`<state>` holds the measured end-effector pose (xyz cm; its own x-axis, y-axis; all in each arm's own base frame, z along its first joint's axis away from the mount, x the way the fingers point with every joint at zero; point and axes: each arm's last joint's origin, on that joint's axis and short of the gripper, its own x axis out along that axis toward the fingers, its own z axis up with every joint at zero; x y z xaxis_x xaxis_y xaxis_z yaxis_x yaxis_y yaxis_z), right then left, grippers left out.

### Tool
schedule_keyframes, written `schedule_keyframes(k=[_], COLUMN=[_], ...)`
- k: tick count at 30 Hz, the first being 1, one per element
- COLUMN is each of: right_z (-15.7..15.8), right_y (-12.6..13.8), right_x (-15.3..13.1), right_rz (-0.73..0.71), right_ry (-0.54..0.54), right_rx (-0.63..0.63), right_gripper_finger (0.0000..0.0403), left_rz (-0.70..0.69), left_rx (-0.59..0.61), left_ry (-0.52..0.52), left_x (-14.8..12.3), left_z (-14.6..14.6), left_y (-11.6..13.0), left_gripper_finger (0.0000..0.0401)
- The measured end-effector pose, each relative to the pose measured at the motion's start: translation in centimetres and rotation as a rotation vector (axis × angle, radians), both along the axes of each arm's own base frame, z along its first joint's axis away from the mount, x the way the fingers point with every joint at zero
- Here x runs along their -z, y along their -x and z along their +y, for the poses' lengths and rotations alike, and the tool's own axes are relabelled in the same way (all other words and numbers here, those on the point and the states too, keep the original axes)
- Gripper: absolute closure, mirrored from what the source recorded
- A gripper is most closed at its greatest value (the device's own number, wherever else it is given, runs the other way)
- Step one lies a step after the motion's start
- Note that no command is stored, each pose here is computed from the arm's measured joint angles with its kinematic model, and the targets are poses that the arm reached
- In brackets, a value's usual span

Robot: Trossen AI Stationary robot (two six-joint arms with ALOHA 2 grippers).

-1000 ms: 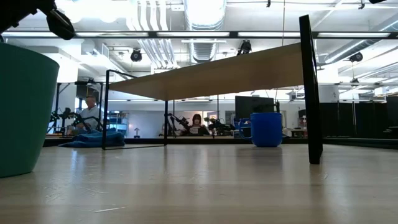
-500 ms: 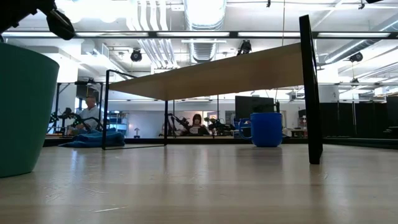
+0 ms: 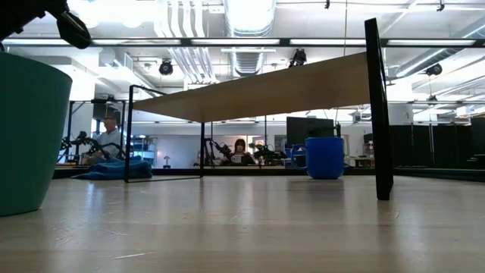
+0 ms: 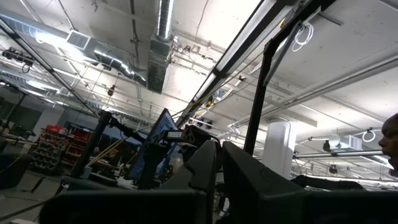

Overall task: Stack small to large cups/mugs on shelf
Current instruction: Put the transparent mug on the shelf

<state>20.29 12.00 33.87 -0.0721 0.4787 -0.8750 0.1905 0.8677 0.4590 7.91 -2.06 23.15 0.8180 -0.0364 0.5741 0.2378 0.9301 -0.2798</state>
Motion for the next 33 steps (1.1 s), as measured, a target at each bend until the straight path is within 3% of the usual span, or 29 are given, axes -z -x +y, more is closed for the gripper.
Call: schedule_keyframes(k=[17,22,29,33], right_z=[0.0,0.3,0.5,0.5], right_y=[-0.1,-1.0,-1.6,-1.7], right_x=[0.0,-0.1,-0.2,0.6], right_rz=[-0.007,-0.12,-0.193,-0.201], right_ry=[0.005,0.012,0.049,0.131], right_rx=[0.004,0.023,0.093,0.114], right_gripper_finger=[0.0293,0.0293,0.0302,0.0303], left_rz=[0.001,0.001,0.001,0.001], left_rx=[0.0,0.0,0.0,0.0], left_ry=[0.0,0.0,0.0,0.0], left_x=[0.0,0.0,0.0,0.0], left_z=[0.0,0.0,0.0,0.0], left_y=[0.0,0.0,0.0,0.0], left_gripper_finger=[0.0386,0.0386,0.0386,0.0386])
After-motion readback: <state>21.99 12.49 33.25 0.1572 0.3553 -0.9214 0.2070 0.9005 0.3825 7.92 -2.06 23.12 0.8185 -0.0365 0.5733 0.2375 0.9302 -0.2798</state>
